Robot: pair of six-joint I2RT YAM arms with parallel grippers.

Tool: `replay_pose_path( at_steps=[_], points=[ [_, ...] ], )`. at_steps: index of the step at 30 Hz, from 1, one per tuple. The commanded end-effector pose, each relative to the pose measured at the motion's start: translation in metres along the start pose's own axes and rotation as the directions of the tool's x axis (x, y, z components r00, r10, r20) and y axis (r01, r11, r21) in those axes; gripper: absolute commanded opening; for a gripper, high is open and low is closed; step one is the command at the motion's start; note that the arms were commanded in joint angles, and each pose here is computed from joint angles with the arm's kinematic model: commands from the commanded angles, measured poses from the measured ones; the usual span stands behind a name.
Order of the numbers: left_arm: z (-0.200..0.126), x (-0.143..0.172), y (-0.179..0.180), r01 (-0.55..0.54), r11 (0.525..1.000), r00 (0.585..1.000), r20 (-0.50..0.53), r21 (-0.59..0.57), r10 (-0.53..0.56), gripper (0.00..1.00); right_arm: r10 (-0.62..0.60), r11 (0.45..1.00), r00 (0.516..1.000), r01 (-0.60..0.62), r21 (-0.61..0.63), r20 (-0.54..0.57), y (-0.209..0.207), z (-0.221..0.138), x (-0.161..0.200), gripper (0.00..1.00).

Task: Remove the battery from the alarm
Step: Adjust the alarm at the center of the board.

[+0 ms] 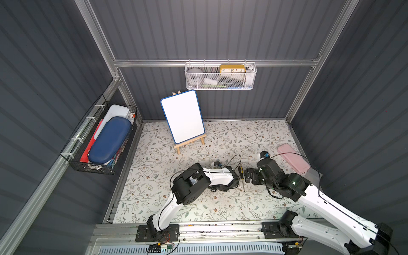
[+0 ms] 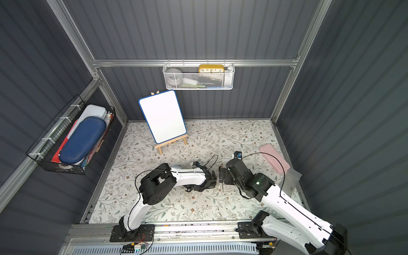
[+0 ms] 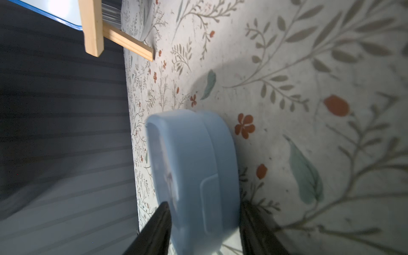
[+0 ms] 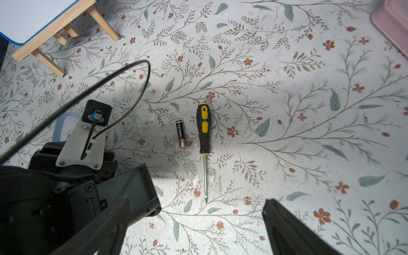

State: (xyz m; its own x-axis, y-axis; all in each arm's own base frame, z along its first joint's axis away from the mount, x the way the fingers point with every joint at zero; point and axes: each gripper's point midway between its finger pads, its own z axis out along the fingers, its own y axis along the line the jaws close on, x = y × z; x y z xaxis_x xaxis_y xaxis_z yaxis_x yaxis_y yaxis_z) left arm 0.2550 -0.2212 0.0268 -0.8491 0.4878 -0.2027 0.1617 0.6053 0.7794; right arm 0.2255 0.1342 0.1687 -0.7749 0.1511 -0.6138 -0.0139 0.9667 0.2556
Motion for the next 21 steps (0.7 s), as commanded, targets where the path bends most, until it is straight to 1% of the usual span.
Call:
replay_pose_path(
  at_steps=[1,2,4,7,10,12,14,15,17,18,19,20,21],
  points=[
    [0.006,0.009,-0.038,0.072,0.991,0.995,-0.08,0.114,-0.063,0.53,-0.005,1.0,1.0,0.005,0.006,-0.011,-0.005,-0.001,0.005,0.99],
    [0.006,0.009,-0.038,0.073,0.991,0.995,-0.078,0.115,-0.064,0.54,-0.005,1.0,1.0,0.005,0.006,-0.011,-0.005,-0.001,0.006,0.99],
    [0.003,0.008,-0.039,0.078,0.989,0.995,-0.073,0.122,-0.069,0.6,-0.006,1.0,1.0,0.007,0.009,-0.017,-0.006,-0.001,0.007,0.99],
    [-0.01,0.004,-0.038,0.087,0.985,0.996,-0.05,0.146,-0.08,0.62,-0.004,1.0,1.0,0.004,0.01,-0.015,-0.008,-0.002,0.009,0.99],
    [-0.033,-0.006,-0.025,0.136,0.971,0.991,-0.008,0.199,-0.137,0.64,-0.009,1.0,1.0,0.01,0.001,-0.015,-0.008,-0.001,0.011,0.99],
    [-0.052,-0.013,-0.007,0.193,0.947,0.979,0.007,0.256,-0.201,0.65,-0.021,1.0,0.999,0.021,0.015,-0.028,-0.009,0.003,0.013,0.99],
    [-0.068,-0.015,0.013,0.264,0.911,0.96,0.005,0.315,-0.28,0.65,-0.038,0.999,0.998,0.039,0.02,-0.045,-0.006,0.009,0.013,0.97],
    [-0.077,-0.014,0.025,0.304,0.885,0.946,-0.005,0.352,-0.323,0.66,-0.043,0.999,0.998,0.045,0.023,-0.052,-0.003,0.013,0.011,0.95],
    [-0.087,-0.004,0.041,0.398,0.817,0.911,-0.07,0.417,-0.407,0.65,-0.062,0.998,0.996,0.062,0.007,-0.07,0.009,0.024,0.007,0.87],
    [-0.084,0.002,0.051,0.451,0.785,0.887,-0.117,0.424,-0.446,0.64,-0.071,0.997,0.994,0.071,-0.005,-0.087,0.017,0.031,0.005,0.8],
    [-0.076,0.007,0.06,0.499,0.753,0.863,-0.163,0.429,-0.479,0.62,-0.085,0.996,0.991,0.082,-0.031,-0.103,0.029,0.039,0.002,0.69],
    [-0.062,0.016,0.066,0.525,0.743,0.849,-0.198,0.416,-0.489,0.6,-0.104,0.993,0.987,0.097,-0.06,-0.122,0.041,0.046,-0.001,0.54],
    [-0.05,0.021,0.072,0.55,0.719,0.834,-0.234,0.425,-0.499,0.55,-0.134,0.988,0.978,0.119,-0.099,-0.159,0.057,0.057,-0.001,0.36]
  ],
)
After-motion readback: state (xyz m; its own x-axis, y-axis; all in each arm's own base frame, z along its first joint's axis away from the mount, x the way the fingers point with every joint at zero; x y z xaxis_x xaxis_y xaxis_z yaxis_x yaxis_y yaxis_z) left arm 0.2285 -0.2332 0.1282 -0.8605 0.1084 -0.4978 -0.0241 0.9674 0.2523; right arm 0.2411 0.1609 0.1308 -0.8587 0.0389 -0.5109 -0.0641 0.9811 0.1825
